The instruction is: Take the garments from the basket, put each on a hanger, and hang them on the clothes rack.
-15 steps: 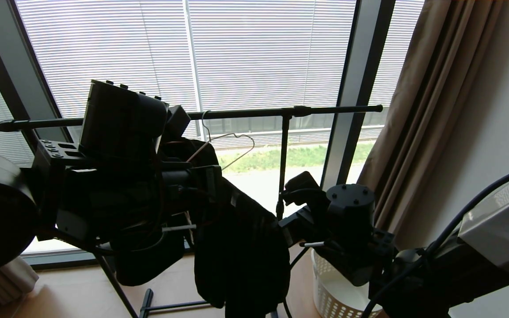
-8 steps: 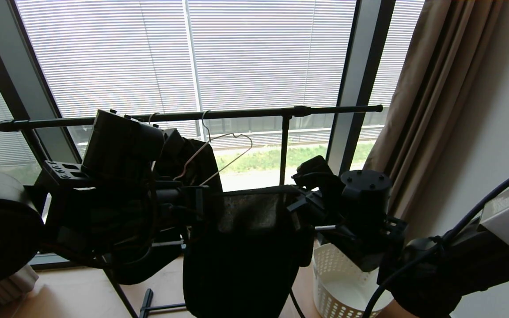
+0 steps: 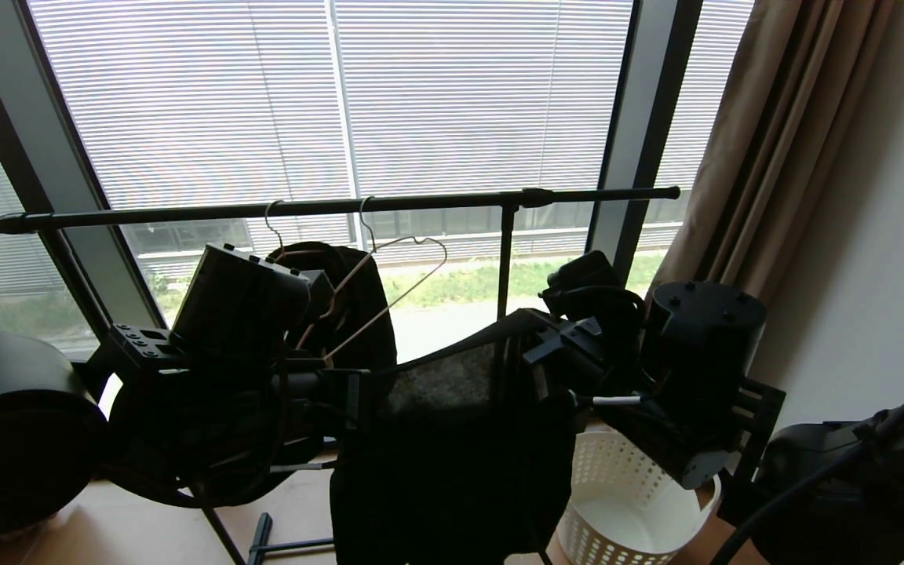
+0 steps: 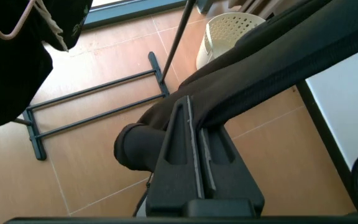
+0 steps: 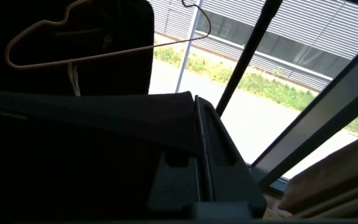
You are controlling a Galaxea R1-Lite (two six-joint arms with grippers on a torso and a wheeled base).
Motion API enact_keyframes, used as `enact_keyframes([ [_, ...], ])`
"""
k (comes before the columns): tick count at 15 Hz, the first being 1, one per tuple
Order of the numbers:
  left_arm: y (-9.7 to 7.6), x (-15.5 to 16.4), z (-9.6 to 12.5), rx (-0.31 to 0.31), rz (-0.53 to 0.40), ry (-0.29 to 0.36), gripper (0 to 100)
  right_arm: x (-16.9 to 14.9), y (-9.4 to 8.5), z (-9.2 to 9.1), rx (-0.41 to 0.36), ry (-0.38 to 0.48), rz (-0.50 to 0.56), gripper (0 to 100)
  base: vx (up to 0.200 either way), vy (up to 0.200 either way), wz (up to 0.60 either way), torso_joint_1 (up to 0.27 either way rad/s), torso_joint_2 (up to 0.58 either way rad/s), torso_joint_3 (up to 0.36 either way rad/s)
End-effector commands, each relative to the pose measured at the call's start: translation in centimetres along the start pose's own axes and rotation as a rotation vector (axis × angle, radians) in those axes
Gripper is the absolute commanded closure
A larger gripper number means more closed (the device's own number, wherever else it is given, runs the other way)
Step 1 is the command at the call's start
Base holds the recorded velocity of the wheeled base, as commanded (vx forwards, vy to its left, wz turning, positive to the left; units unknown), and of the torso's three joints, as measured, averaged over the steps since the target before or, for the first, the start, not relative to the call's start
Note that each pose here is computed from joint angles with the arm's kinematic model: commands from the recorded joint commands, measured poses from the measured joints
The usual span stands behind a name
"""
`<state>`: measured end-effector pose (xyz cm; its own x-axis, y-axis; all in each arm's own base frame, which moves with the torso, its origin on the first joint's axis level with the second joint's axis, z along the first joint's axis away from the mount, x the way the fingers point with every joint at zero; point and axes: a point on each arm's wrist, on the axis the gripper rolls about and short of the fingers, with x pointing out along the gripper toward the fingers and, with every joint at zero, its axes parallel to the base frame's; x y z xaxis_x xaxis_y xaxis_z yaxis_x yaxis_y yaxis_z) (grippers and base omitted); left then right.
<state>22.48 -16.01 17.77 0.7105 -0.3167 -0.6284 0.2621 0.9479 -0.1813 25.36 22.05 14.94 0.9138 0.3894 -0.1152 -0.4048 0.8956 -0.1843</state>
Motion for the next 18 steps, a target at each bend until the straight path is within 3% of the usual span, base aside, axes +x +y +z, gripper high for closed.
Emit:
enact_keyframes([
  [1,0.0,0.1,0.0,-0.001,0.002,0.002,100,-0.7,-0.2,0.7,-0.004,-0.02,-0.012,100,0.0,0.0,0.0,0.0,0.0,0.0],
  [4,0.0,0.1,0.1,-0.002,-0.001,-0.008,100,-0.9,-0.4,1.1,-0.029,-0.027,-0.036,100,0.0,0.0,0.0,0.0,0.0,0.0],
  [9,-0.6,-2.3,0.7,0.004,-0.051,-0.079,100,-2.2,-1.1,1.5,-0.153,-0.01,-0.148,100,0.0,0.0,0.0,0.0,0.0,0.0],
  [12,-0.3,-4.0,0.7,0.054,-0.067,-0.116,100,-3.0,-1.6,2.2,-0.173,-0.011,-0.19,100,0.0,0.0,0.0,0.0,0.0,0.0],
  [15,-0.3,-4.6,1.3,0.077,-0.072,-0.151,100,-5.1,-2.3,2.7,-0.217,0.031,-0.168,100,0.0,0.0,0.0,0.0,0.0,0.0],
  [18,-0.5,-4.2,2.8,0.06,-0.078,-0.181,100,-7.8,-0.7,3.1,-0.259,0.059,-0.054,100,0.0,0.0,0.0,0.0,0.0,0.0],
])
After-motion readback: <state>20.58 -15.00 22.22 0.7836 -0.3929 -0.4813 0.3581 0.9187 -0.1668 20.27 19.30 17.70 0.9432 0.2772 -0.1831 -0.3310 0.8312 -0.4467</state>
